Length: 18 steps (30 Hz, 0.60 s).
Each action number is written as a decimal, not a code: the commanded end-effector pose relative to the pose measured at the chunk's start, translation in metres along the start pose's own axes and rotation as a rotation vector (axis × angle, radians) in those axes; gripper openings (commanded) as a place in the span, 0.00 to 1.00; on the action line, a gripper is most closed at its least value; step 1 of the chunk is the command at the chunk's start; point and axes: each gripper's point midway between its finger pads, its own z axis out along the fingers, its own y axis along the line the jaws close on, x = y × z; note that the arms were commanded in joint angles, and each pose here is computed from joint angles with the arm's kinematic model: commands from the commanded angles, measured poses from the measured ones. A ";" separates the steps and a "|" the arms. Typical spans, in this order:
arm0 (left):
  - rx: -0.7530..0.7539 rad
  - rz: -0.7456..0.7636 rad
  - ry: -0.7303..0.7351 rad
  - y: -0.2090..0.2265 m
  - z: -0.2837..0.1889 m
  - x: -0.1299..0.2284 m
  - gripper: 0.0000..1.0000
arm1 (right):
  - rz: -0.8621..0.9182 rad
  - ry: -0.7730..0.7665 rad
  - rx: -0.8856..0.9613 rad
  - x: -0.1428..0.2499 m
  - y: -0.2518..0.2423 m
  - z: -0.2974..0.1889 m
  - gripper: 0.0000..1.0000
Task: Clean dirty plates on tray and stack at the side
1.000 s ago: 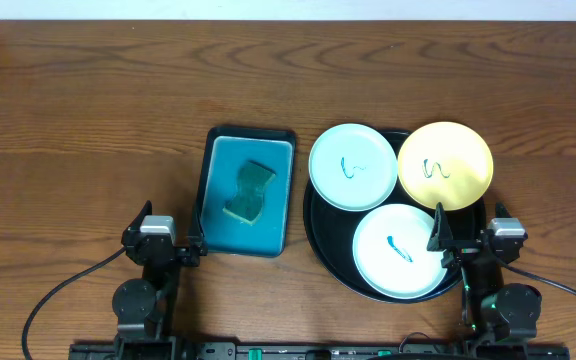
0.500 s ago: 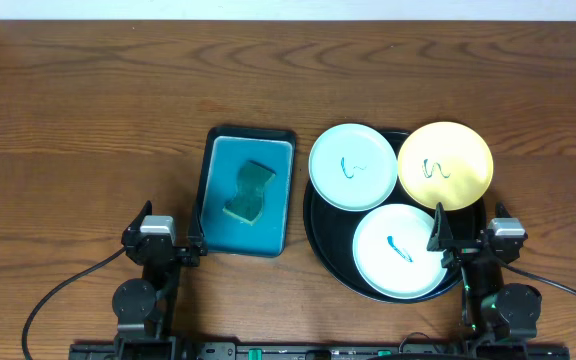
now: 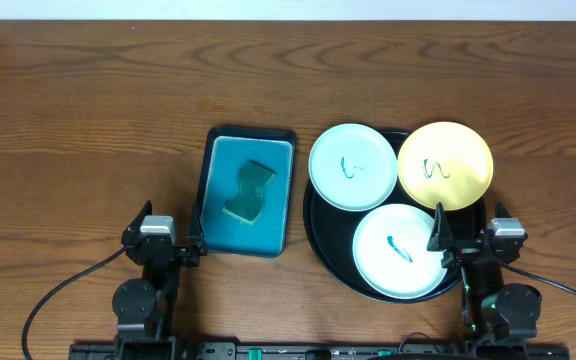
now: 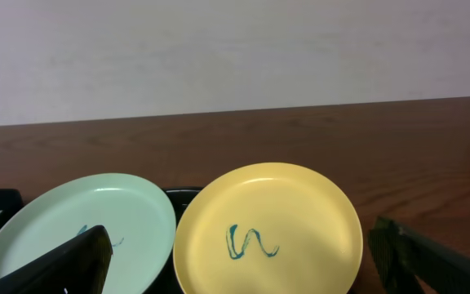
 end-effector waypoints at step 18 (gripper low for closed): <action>-0.023 -0.147 0.058 0.003 -0.001 0.013 0.80 | 0.002 0.006 -0.004 0.002 0.001 0.000 0.99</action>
